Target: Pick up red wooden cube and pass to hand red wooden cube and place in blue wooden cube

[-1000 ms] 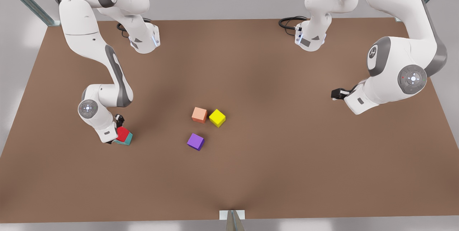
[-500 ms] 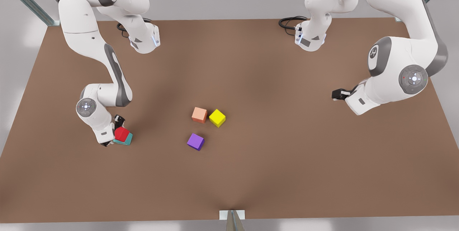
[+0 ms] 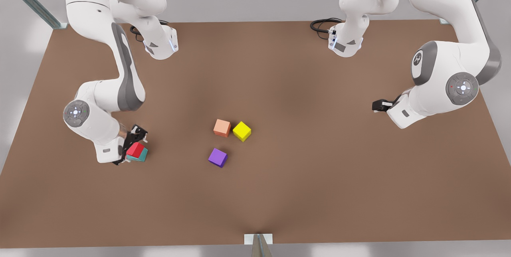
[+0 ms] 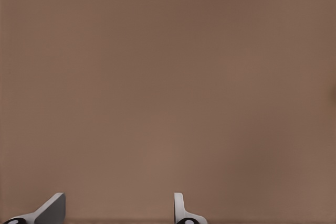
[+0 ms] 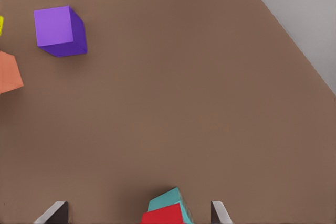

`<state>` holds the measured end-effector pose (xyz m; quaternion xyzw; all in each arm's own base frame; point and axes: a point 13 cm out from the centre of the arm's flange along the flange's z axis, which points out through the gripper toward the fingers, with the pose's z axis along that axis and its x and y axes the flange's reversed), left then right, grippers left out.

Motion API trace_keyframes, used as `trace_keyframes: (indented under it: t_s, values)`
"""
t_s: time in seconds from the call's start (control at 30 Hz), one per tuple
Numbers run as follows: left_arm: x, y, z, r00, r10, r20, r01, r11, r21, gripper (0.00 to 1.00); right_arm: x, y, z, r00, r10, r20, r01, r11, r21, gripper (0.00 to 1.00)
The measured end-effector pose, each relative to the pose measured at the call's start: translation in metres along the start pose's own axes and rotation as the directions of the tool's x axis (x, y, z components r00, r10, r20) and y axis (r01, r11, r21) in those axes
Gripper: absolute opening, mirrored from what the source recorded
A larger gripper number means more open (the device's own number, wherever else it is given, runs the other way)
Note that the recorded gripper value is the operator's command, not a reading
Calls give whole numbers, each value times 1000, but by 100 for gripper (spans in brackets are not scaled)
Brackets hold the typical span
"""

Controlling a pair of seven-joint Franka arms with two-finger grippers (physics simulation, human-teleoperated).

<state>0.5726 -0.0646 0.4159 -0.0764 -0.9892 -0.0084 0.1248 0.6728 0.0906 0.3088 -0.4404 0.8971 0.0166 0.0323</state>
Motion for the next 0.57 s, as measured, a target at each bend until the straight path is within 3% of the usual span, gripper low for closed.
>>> trace_keyframes:
  t_s: [0.13,0.27,0.4,0.57]
  values:
    - [1,0,1,1000,-2,-3,2,1000,0,100,-16,2,-102,983,181,-40,-181,983,9,100]
    - [0,-1,3,1000,-2,-10,2,1000,1,100,39,60,-210,931,352,-93,-354,935,-11,100]
    - [1,0,3,1000,-4,-12,4,1000,1,100,87,98,-204,848,482,-221,-499,866,-30,100]
    - [2,0,4,1000,-5,-18,5,1000,1,100,98,109,-197,757,593,-274,-616,788,5,100]
